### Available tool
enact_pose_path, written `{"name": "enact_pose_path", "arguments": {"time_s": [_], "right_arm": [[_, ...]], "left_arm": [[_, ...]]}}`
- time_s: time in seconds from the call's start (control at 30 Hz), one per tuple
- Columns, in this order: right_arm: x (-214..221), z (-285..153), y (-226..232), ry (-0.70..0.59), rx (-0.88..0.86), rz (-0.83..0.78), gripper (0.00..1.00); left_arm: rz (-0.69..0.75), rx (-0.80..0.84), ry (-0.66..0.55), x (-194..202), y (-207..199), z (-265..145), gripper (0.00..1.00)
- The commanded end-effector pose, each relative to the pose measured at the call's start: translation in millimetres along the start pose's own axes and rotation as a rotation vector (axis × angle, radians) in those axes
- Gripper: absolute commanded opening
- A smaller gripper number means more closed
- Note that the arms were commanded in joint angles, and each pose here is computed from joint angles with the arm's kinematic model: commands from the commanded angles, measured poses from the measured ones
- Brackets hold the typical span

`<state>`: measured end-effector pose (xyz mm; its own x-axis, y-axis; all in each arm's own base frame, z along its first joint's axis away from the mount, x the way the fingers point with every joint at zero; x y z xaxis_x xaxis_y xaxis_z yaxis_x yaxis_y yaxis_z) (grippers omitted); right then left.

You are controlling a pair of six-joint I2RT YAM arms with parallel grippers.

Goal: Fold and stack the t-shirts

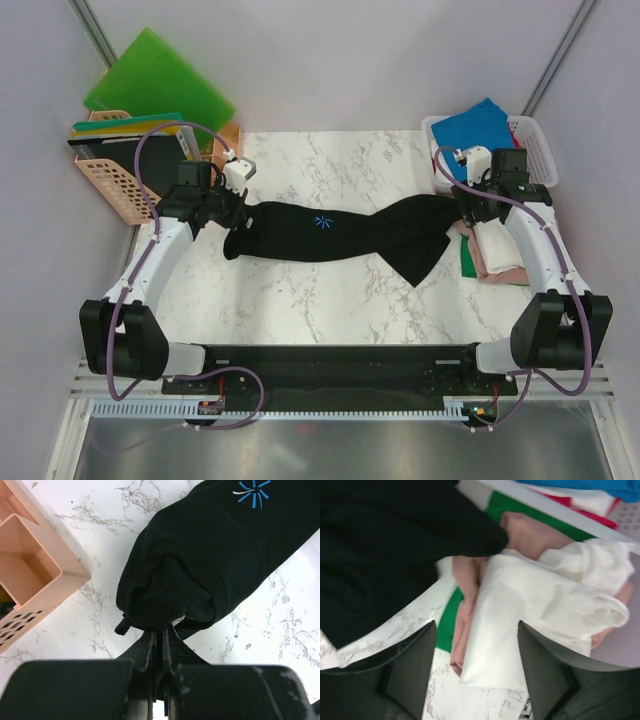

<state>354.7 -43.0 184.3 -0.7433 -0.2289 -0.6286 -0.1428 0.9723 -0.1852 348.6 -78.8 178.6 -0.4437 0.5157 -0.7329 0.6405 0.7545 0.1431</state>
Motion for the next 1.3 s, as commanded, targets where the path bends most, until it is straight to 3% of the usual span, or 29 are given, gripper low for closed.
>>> {"name": "enact_pose_path", "arguments": {"time_s": [0.0, 0.17, 0.3, 0.57, 0.63, 0.67, 0.7, 0.77, 0.87, 1.27], "right_arm": [[0.5, -19.2, 41.2, 0.017, -0.238, -0.078, 0.68], [54.7, -19.4, 95.7, 0.142, -0.350, -0.278, 0.68], [104.7, -4.6, 137.3, 0.245, -0.434, -0.335, 0.65], [130.2, 13.9, 156.8, 0.307, -0.466, -0.363, 0.65], [133.0, 21.0, 161.9, 0.323, -0.474, -0.365, 0.65], [134.9, 22.1, 164.4, 0.331, -0.481, -0.362, 0.64], [134.7, 23.3, 168.2, 0.327, -0.488, -0.366, 0.64], [135.1, 24.0, 172.7, 0.328, -0.491, -0.364, 0.64], [133.6, 24.6, 180.7, 0.317, -0.496, -0.374, 0.64], [141.1, 50.3, 189.3, 0.341, -0.458, -0.399, 0.57]], "left_arm": [[0.038, -0.077, -0.045, -17.0, 14.9, -12.6, 0.02], [0.021, -0.054, -0.054, -20.2, 12.7, -8.9, 0.02], [-0.006, -0.026, -0.055, -24.9, 13.1, -0.8, 0.02], [0.003, -0.030, -0.041, -21.5, 14.2, 0.5, 0.02], [0.009, -0.026, -0.040, -20.8, 13.8, 1.2, 0.13], [0.013, -0.033, -0.038, -20.5, 15.2, 1.1, 0.26], [0.015, -0.043, -0.034, -20.0, 16.8, 0.5, 0.68], [0.037, -0.083, -0.018, -16.3, 23.4, -0.7, 0.88], [0.064, -0.181, -0.014, -18.0, 38.4, -10.5, 0.94], [0.161, -0.422, -0.119, -51.0, 63.6, -73.6, 0.96]]}}
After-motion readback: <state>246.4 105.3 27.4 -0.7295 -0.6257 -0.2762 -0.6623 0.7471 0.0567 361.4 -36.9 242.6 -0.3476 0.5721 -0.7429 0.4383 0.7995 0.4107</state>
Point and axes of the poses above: each gripper's point midway between its finger pads, its own z axis out along the fingers, its own y axis along the line the jaws close on, x = y × z, the point moved 1 cm from there along -z, back along the fingers, and after that the axes turned 8 degrees about z, right-handed, at the moved point
